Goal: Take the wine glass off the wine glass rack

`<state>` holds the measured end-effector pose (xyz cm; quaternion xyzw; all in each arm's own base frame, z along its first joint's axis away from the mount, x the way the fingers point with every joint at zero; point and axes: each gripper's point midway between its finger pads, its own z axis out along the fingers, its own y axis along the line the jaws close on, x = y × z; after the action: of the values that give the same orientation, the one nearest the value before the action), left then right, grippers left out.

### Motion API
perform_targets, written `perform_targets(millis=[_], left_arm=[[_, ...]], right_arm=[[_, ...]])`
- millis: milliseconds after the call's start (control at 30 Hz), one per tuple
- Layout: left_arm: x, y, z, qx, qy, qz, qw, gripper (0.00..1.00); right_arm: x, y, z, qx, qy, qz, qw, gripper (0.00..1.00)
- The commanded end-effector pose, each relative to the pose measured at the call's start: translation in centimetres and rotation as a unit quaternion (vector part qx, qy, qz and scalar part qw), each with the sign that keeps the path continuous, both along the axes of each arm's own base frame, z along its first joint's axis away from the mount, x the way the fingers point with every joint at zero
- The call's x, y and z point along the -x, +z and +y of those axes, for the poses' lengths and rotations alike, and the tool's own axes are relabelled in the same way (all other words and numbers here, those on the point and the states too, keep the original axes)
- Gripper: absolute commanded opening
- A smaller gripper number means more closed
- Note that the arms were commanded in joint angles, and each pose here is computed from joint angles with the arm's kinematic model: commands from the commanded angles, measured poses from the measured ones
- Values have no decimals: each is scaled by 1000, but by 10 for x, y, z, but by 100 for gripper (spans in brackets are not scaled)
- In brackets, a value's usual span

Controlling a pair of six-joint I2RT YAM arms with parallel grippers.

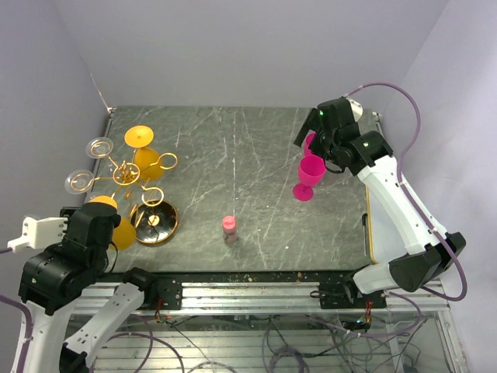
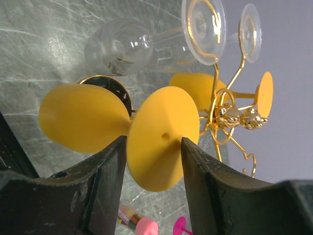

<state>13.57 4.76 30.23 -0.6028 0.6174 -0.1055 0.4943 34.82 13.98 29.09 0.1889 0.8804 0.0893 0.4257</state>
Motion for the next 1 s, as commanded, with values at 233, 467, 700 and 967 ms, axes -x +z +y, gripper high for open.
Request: perform_targets(millis=[233,467,700,967], left_arm=[[13,-8,23,-25,43,-29,998,47],[15,-3,24,-20,42,-42,998,38],[12,2,22,-12,40,-47,998,22],[10,15,19,5,37,-64,997,8]], right_arm=[[1,3,-3,0,-8,-7,1000,100],[2,0,-2,1,-8,-1,1000,100],[4,1,-6,2,-13,-5,1000,100],[5,1,-8,4,-18,-7,1000,100]])
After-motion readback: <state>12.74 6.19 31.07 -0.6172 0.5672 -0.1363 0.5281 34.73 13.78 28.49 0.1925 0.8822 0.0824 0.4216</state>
